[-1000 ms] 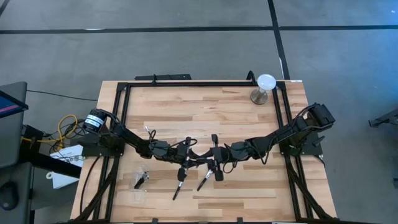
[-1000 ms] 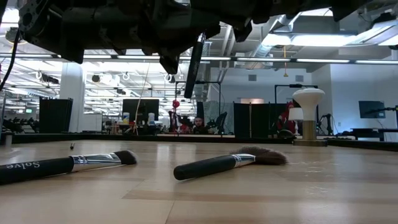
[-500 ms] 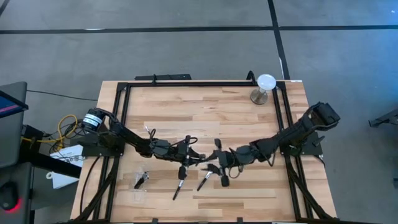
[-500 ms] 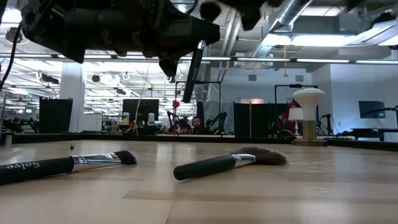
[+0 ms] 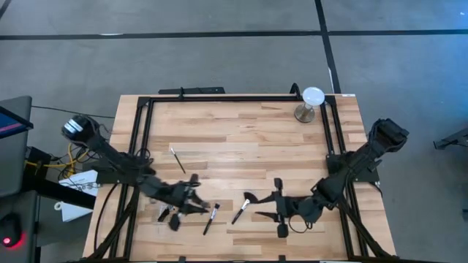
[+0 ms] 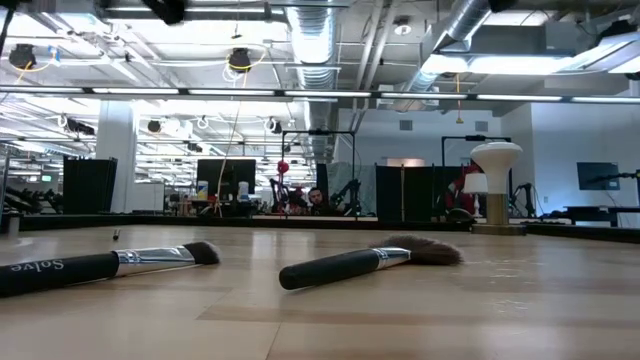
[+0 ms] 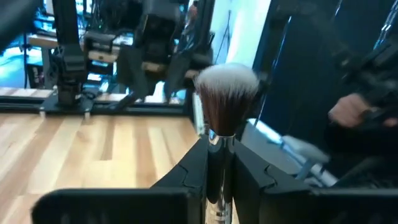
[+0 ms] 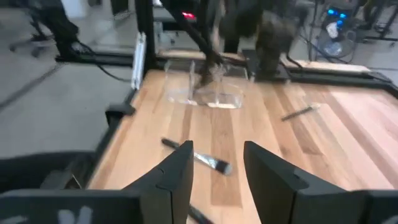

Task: Put items in baskets/containers
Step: Put the powder brush into the transparent organizer, then put the eyeshadow brush into the transparent organizer

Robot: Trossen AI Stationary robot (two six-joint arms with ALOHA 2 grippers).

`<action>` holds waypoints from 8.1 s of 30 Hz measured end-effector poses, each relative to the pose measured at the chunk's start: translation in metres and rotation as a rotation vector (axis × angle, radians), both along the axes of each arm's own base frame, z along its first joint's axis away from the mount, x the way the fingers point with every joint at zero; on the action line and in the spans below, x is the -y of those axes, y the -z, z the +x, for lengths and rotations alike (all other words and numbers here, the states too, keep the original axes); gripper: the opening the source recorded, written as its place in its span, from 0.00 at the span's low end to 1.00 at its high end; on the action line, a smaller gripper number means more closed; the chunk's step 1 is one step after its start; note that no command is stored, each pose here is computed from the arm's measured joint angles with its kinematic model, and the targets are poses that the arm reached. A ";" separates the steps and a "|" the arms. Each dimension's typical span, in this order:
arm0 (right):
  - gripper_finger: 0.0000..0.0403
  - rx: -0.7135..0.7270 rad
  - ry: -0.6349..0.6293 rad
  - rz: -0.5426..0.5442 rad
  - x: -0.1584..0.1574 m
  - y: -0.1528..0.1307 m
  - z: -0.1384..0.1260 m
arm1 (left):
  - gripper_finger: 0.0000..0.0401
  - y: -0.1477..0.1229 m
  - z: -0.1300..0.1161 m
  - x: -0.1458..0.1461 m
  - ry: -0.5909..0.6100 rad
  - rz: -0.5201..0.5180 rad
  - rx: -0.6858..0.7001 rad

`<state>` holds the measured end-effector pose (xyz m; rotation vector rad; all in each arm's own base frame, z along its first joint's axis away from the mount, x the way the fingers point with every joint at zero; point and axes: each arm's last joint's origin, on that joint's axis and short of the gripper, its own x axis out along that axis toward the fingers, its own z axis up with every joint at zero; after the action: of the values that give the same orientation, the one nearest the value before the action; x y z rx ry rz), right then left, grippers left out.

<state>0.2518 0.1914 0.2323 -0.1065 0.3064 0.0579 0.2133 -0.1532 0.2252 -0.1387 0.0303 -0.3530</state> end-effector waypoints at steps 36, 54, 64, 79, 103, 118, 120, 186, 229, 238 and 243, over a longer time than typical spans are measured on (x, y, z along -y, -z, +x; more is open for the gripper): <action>0.29 -0.020 0.049 -0.004 0.002 0.010 0.006 | 0.11 0.030 -0.105 -0.015 -0.361 0.150 -0.131; 0.29 -0.022 0.047 0.001 0.001 0.010 0.005 | 0.11 0.032 -0.125 -0.027 -0.356 0.109 -0.195; 0.29 -0.022 0.047 0.002 0.001 0.010 0.005 | 0.12 0.038 -0.137 -0.024 -0.297 0.098 -0.237; 0.29 -0.022 0.049 0.002 0.001 0.010 0.005 | 0.14 0.080 -0.143 -0.039 -0.309 0.003 -0.335; 0.29 -0.022 0.076 0.002 0.008 0.010 0.010 | 0.40 0.033 -0.127 -0.047 -0.607 -0.084 -0.114; 0.29 -0.095 0.075 -0.033 0.006 0.040 0.023 | 0.41 0.023 -0.049 -0.116 -0.861 -0.079 -0.491; 0.29 -0.110 0.081 -0.044 0.006 0.047 0.026 | 0.42 0.024 -0.043 -0.137 -0.908 -0.129 -0.645; 0.29 -0.430 0.019 -0.467 0.054 0.072 0.027 | 0.42 0.088 -0.021 -0.209 -1.385 -0.831 -1.457; 0.29 -0.423 -0.032 -0.225 0.045 0.095 0.006 | 0.12 0.094 -0.021 -0.211 -1.178 -0.667 -1.481; 0.29 -0.411 -0.035 -0.217 0.043 0.094 0.007 | 0.20 0.094 -0.021 -0.210 -1.179 -0.636 -1.470; 0.29 -0.409 -0.051 -0.221 0.039 0.094 0.004 | 0.20 0.095 -0.021 -0.207 -1.170 -0.616 -1.475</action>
<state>0.2559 0.1523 0.1382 -0.3236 0.7192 0.0965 0.1926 0.0540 0.1300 -0.9510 1.2532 0.9930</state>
